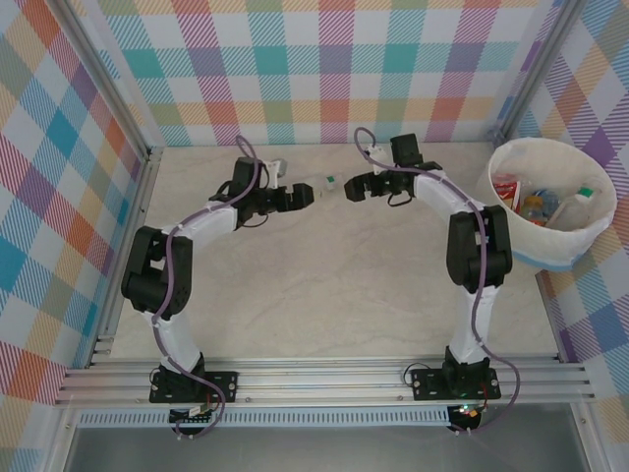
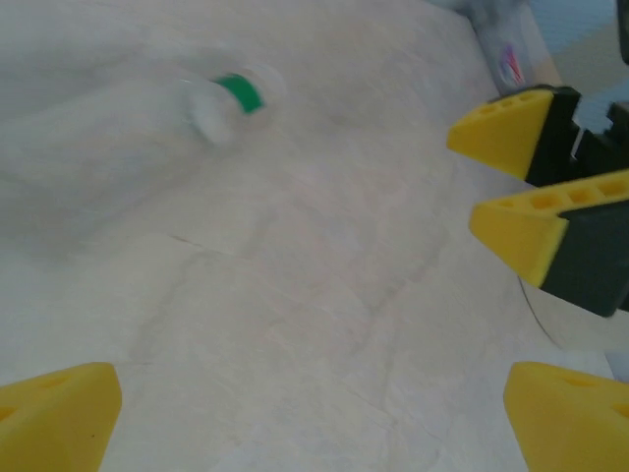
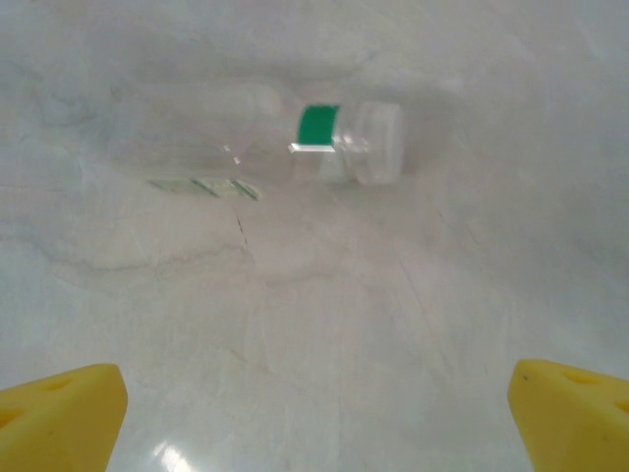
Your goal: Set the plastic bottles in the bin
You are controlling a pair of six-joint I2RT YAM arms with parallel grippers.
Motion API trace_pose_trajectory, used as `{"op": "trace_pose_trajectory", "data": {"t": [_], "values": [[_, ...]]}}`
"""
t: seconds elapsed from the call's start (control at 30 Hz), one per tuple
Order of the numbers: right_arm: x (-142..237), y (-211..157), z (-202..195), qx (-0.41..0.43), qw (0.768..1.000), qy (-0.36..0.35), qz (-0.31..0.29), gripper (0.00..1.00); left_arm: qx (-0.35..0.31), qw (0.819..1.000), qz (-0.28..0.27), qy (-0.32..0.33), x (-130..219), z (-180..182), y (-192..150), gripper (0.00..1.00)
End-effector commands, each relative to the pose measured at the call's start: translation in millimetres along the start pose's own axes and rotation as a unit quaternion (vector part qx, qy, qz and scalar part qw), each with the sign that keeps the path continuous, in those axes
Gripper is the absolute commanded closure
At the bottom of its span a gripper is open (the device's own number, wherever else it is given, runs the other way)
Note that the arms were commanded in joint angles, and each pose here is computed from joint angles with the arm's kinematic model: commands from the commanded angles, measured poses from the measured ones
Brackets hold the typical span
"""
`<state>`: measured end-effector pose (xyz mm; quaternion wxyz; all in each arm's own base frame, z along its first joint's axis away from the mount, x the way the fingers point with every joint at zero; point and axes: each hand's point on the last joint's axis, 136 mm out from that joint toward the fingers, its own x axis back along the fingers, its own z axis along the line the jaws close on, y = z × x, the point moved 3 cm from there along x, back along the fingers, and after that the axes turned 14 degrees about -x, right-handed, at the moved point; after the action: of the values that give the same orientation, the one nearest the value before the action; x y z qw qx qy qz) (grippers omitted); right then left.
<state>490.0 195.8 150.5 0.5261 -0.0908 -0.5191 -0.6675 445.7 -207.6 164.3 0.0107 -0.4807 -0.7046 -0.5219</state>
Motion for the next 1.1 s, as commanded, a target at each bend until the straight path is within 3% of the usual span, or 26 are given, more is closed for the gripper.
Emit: {"op": "trace_pose_trajectory", "data": {"t": [0.0, 0.13, 0.23, 0.37, 0.47, 0.6, 0.9, 1.07], "values": [[-8.0, 32.1, 24.0, 0.119, 0.99, 0.073, -0.017, 0.0, 0.083, 0.992, -0.065, 0.064, 14.0, 39.1, 19.3, 0.0], [-30.6, 47.5, 25.2, 0.074, 0.994, 0.074, -0.016, 0.0, 0.056, 0.996, -0.045, 0.049, -8.7, 48.2, 31.3, 0.0], [-44.4, 53.2, 17.8, -0.068, 0.997, 0.003, -0.024, 0.0, 0.029, 0.998, -0.038, 0.05, -33.8, 62.1, 42.5, 0.0], [-60.7, 36.2, 17.9, -0.252, 0.966, -0.05, -0.005, 0.0, 0.026, 0.999, -0.032, -0.007, -68.4, 62.9, 55.1, 0.0], [-75.3, 25.5, 20.0, -0.328, 0.943, -0.062, -0.001, 0.0, 0.029, 0.998, -0.033, -0.048, -84.0, 52.8, 54.8, 0.0], [-94.5, 20.6, 15.1, -0.368, 0.927, -0.076, -0.005, 0.0, 0.014, 0.996, -0.009, -0.087, -96.5, 30.1, 37.7, 0.0], [-129.1, 13.7, 37.3, -0.37, 0.925, -0.087, 0.006, 0.0, 0.069, 0.989, -0.102, -0.085, -36.8, 40.2, 43.7, 0.0], [-139.0, 9.4, 44.1, -0.343, 0.928, -0.144, -0.013, 0.0, 0.085, 0.986, -0.144, 0.014, 13.8, 63.7, 39.3, 0.0]]}}
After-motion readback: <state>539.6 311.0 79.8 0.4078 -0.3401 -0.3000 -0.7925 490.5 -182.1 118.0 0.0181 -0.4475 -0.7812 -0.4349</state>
